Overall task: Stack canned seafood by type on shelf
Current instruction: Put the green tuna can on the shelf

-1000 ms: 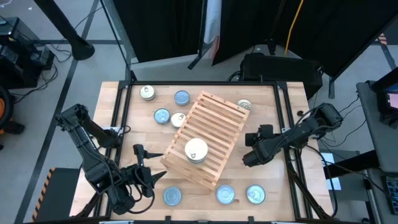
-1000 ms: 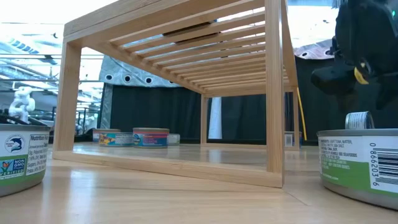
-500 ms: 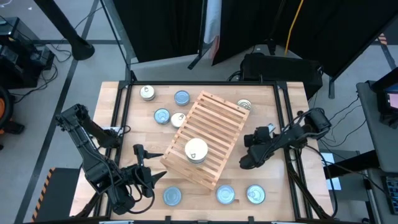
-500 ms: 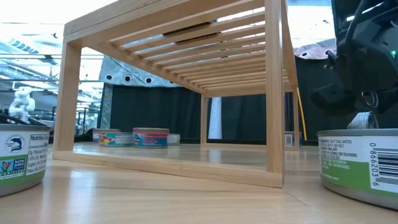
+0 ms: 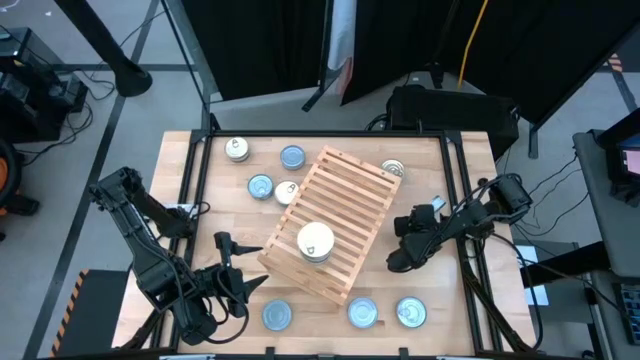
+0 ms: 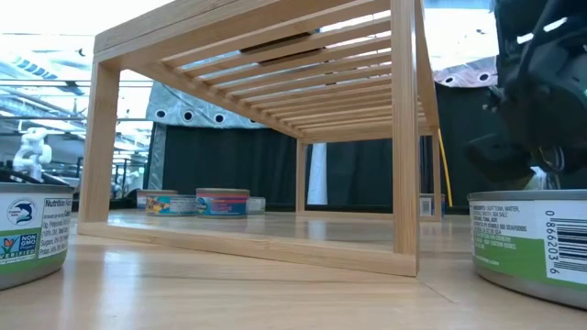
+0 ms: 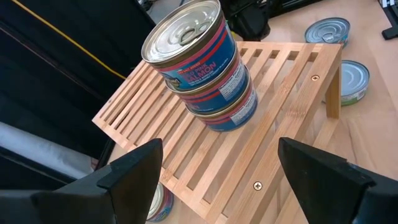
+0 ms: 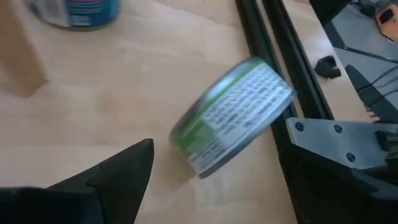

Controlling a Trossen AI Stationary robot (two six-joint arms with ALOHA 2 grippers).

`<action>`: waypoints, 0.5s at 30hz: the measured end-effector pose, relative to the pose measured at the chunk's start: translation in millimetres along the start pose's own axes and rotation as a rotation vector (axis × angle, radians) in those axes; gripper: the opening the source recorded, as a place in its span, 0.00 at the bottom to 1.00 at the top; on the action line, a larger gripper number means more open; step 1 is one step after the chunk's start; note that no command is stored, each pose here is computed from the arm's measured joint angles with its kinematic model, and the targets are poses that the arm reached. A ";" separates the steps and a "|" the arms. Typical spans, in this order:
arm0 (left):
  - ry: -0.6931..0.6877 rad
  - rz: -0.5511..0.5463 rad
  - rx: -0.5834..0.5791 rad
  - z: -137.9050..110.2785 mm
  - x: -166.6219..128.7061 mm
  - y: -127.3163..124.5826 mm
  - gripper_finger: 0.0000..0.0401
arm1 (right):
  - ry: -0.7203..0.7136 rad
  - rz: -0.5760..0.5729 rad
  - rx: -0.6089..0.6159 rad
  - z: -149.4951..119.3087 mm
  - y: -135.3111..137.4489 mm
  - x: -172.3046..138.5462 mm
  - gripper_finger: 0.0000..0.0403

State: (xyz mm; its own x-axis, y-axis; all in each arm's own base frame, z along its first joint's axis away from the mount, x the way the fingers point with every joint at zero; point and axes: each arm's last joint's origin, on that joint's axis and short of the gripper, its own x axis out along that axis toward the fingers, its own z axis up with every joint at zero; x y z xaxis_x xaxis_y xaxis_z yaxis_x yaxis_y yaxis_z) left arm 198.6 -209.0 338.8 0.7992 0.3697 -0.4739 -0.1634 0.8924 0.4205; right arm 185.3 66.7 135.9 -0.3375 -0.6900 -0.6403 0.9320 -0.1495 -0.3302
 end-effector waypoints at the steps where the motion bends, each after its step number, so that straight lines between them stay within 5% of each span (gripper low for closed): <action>1: 0.000 0.000 0.000 0.0 0.0 0.0 0.82 | 0.001 0.000 0.015 -1.7 -0.9 3.3 0.84; 15: 0.000 0.000 0.000 0.0 0.0 0.0 0.82 | 0.001 0.012 0.017 -12.6 -1.9 24.4 0.79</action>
State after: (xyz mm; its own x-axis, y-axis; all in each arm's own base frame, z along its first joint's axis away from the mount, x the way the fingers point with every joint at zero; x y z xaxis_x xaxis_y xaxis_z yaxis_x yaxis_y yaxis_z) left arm 198.6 -209.1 338.8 0.7993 0.3696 -0.4738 -0.1635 0.8925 0.4204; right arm 173.6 59.0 112.2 -0.3262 -0.6912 -0.6449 0.9381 -0.1528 -0.3107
